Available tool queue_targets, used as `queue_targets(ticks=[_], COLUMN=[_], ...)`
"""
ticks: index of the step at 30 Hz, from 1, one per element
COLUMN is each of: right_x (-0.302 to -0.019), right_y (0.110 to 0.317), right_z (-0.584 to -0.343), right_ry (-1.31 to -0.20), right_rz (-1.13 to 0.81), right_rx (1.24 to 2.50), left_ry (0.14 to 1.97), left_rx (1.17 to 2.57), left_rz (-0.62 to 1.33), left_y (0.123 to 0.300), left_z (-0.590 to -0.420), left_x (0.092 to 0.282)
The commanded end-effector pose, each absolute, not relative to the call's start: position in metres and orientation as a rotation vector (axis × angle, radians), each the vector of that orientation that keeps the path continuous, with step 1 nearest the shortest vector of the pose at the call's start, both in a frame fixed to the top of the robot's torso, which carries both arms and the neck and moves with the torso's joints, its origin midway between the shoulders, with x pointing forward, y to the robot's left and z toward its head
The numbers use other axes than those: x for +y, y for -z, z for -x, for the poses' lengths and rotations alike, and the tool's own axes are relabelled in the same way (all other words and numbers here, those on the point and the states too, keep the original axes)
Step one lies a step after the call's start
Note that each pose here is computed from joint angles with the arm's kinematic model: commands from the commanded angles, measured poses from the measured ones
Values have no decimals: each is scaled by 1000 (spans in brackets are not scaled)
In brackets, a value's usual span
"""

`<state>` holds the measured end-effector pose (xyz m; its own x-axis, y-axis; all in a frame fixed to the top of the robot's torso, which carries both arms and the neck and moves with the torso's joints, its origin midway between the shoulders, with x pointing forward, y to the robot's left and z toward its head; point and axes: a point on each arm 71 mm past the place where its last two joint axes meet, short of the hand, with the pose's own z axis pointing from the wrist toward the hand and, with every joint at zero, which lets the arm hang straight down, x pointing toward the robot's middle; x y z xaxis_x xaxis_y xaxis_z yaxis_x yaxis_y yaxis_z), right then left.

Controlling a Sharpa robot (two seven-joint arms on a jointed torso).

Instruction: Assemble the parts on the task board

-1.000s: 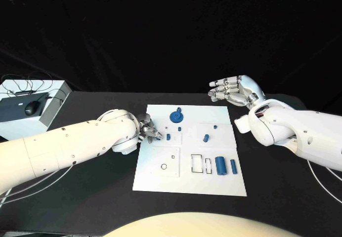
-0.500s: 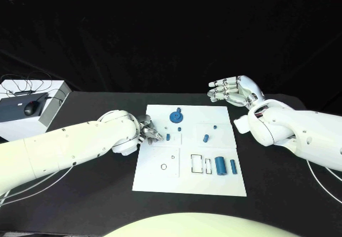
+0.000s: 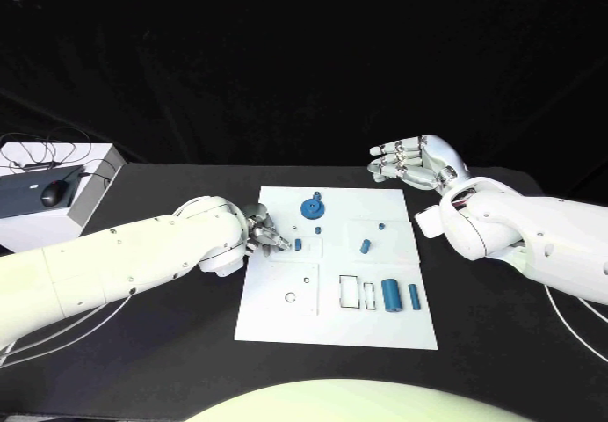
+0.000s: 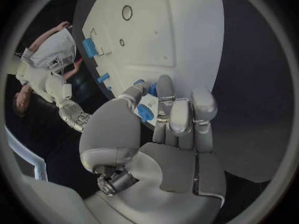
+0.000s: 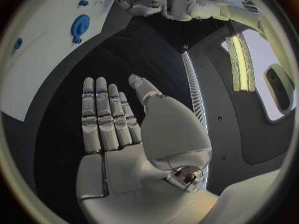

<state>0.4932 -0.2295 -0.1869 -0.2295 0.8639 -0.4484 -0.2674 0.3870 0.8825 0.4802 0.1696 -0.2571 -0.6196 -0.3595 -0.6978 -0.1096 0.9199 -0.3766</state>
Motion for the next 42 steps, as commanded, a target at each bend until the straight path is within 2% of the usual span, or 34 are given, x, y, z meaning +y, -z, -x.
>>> queue_targets(ticks=[1, 42], right_x=[-229, -231], right_y=[187, 187], right_z=[-493, -492], right_ry=[-1175, -1171], right_rz=[-573, -577], right_rx=[1429, 1431], left_ry=[380, 307], left_rx=[2248, 2316], left_rz=[328, 299], left_y=[263, 266], left_z=[-478, -476], left_x=[169, 181])
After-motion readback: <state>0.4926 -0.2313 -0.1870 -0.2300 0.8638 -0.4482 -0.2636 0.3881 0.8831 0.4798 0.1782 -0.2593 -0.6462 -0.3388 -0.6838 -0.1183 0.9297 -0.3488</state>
